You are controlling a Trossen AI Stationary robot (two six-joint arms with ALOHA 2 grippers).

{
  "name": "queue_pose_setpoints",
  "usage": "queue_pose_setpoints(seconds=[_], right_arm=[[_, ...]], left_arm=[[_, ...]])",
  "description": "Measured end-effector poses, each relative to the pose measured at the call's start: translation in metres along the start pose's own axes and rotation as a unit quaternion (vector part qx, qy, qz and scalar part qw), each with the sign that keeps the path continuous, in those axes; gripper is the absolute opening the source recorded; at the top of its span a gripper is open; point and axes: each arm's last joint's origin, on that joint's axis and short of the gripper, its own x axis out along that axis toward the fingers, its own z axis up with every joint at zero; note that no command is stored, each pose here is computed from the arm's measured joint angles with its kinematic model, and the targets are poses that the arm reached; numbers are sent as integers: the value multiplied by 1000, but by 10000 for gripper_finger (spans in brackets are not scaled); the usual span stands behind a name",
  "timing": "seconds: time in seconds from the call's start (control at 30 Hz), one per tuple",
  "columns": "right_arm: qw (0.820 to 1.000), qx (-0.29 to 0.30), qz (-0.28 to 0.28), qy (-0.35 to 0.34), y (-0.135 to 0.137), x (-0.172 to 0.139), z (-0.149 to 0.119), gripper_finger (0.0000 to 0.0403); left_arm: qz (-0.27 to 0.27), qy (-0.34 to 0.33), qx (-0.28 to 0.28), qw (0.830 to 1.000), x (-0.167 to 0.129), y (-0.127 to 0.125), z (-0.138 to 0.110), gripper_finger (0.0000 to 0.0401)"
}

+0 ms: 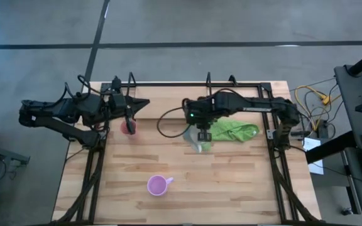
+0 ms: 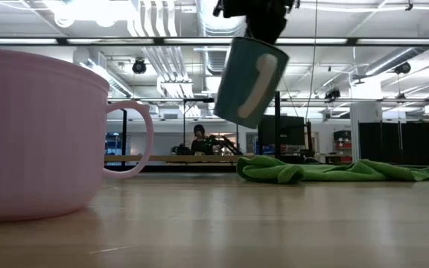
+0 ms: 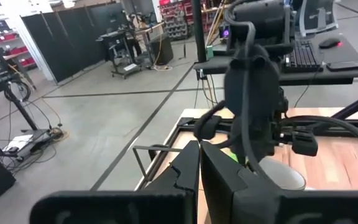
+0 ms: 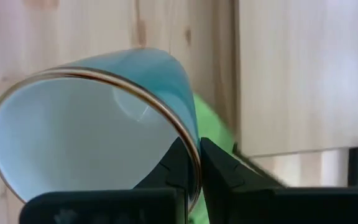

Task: Stack small to large cups/mugs on shelf
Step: Put the blue mug on the shelf

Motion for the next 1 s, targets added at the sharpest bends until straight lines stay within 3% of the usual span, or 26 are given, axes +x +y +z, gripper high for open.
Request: queue_pose_setpoints(seconds=[0.43, 0.8, 1.0], right_arm=[[998, 39, -43, 2, -59, 4, 25, 13], [991, 102, -84, 25, -118, 16, 12, 13], [986, 142, -78, 30, -142, 18, 2, 13]], left_arm=[[0, -3, -3, 1000, -1, 1, 1, 1], [0, 0, 0, 1000, 0, 0, 0, 1], [0, 2, 0, 1000, 2, -1, 0, 1]])
